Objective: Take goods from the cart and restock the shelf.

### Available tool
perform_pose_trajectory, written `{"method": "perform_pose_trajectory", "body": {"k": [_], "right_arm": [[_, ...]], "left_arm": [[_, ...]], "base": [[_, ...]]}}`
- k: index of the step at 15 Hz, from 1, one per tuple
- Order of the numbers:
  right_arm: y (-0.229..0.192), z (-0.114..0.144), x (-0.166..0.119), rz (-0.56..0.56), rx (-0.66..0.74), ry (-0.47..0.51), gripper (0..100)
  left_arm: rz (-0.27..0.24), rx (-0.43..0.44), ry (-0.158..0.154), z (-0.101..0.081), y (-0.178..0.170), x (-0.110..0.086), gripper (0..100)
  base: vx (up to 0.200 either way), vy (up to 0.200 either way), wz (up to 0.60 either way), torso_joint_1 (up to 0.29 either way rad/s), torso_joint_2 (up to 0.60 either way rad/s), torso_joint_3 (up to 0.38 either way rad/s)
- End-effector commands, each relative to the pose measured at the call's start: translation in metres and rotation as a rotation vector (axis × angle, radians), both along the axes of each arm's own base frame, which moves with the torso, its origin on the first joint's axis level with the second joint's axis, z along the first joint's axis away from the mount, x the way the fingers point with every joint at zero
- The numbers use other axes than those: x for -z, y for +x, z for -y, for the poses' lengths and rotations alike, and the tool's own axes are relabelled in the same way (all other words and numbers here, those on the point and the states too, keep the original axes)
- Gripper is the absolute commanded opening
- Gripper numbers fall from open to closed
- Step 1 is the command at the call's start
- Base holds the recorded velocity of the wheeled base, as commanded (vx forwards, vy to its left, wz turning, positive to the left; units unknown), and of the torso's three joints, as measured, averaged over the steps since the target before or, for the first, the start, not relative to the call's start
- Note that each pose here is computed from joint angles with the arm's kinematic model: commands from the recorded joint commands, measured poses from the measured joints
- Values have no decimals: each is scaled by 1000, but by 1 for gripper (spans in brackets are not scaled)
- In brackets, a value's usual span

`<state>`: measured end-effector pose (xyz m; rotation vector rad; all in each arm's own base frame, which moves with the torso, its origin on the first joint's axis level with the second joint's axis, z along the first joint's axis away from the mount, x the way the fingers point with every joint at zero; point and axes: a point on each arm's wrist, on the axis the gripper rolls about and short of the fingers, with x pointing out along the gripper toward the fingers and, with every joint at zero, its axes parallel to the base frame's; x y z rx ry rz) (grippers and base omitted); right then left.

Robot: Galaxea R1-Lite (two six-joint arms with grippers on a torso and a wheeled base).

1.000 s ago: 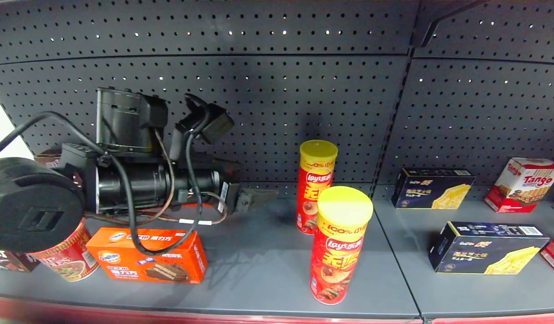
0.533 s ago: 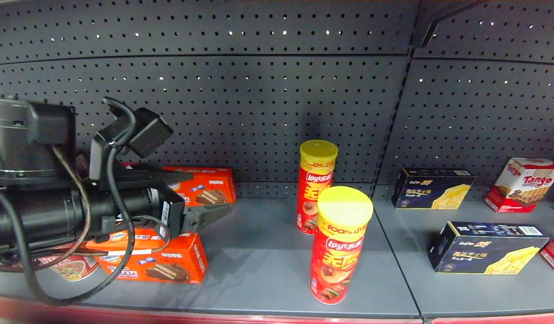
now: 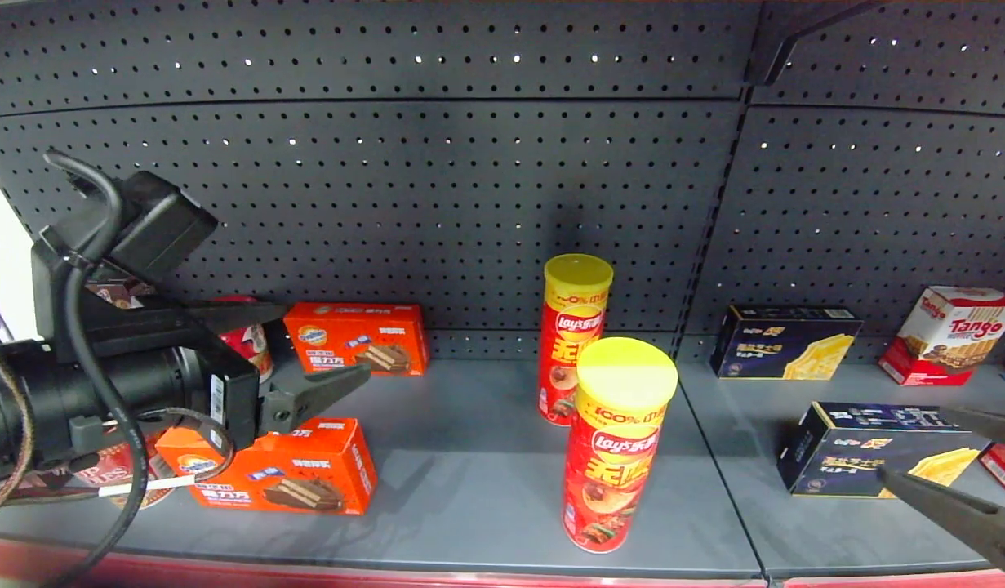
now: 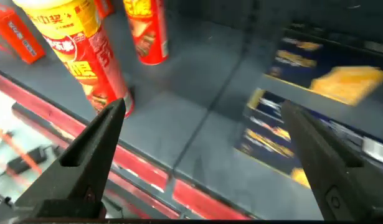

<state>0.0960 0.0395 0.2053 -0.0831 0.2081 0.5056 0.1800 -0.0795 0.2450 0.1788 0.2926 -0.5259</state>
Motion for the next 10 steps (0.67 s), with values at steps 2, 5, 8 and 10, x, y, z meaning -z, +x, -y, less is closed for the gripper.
{"method": "perform_pose_trajectory", "body": {"k": [2,5,8,10], "right_arm": [[26,-20,15,-110,-100,-42,100],[38,-29,18,-113,-124,-46,100],[41,-31,25,-152,-130,-60,100],[49,-35,29,-180,-133,-71,100]], "left_arm": [[-1,1,1,-3,-8,6,100],[-5,12,4,-2,-8,14,100],[-2,16,2,-1,-7,19,100],[-11,16,5,-1,-7,22,100]], "base": [[0,0,0,0,0,0],[0,0,0,0,0,0],[0,0,0,0,0,0],[0,0,0,0,0,0]]}}
